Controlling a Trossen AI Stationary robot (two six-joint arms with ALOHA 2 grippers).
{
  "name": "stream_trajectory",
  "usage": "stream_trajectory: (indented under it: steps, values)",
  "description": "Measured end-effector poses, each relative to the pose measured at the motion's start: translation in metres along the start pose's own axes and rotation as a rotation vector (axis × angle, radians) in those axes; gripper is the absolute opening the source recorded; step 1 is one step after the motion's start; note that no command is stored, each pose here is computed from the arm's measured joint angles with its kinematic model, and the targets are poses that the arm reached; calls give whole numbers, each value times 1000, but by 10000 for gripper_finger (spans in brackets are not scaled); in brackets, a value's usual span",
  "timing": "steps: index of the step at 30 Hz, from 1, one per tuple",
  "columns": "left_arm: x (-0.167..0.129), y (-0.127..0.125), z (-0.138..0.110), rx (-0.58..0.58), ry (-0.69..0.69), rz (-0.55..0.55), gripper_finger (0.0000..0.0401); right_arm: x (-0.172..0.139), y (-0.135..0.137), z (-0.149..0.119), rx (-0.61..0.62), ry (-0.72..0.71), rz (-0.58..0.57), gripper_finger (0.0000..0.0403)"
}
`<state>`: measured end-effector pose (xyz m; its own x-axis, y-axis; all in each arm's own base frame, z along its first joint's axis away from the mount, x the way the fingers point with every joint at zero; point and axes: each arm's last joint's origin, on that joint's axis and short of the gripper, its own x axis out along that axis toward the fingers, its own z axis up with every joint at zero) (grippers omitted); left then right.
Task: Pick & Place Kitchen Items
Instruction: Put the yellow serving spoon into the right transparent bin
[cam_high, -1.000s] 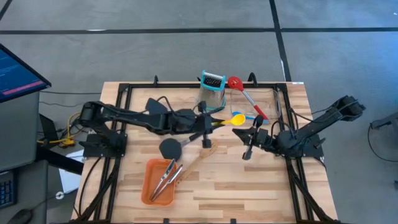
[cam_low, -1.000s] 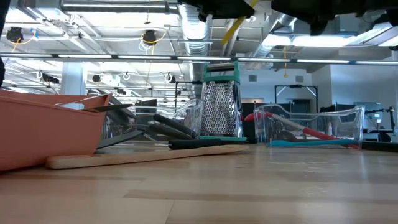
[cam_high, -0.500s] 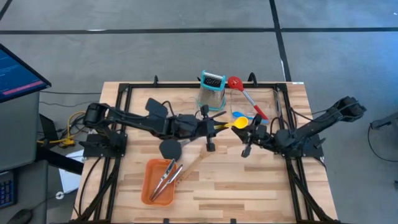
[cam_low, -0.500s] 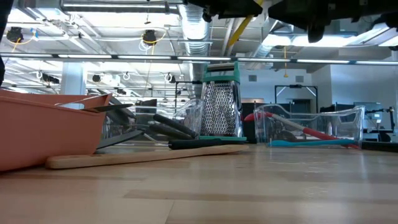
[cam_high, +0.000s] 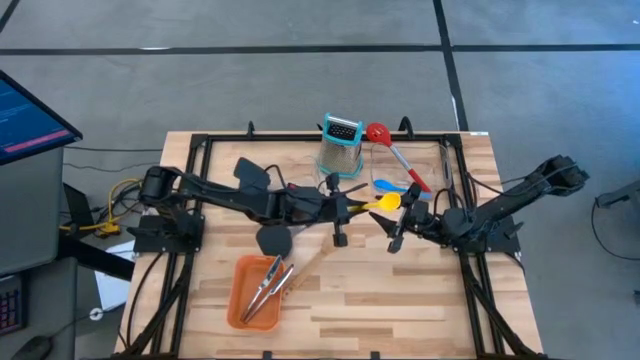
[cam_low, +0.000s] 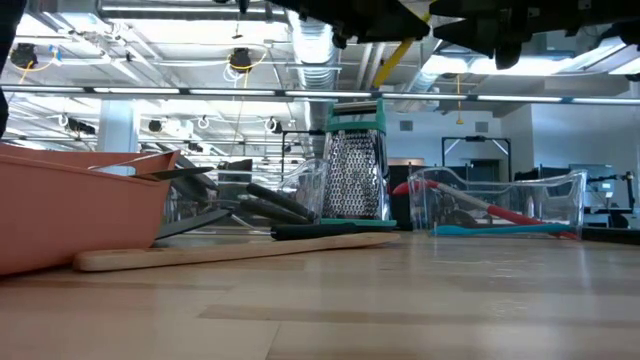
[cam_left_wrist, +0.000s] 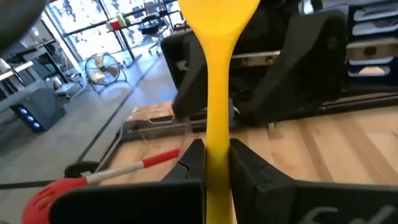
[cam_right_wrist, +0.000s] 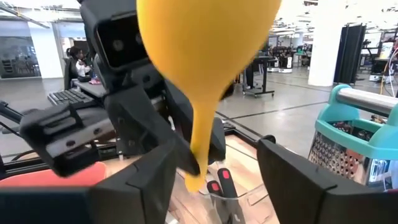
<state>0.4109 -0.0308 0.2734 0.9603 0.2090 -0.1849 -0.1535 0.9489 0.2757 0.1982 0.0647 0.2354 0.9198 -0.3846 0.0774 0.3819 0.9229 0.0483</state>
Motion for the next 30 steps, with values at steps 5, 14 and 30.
stream_trajectory:
  steps: [5,14,30]
  values:
    - [8,-5,-10,-19,21,-11,7,0,0,0,0,0,1,228]
    - [7,-7,-6,-53,-29,-41,7,0,1,0,-3,-1,25,171]
    - [7,-7,-4,-82,-51,-64,8,0,1,1,-28,-9,44,18]
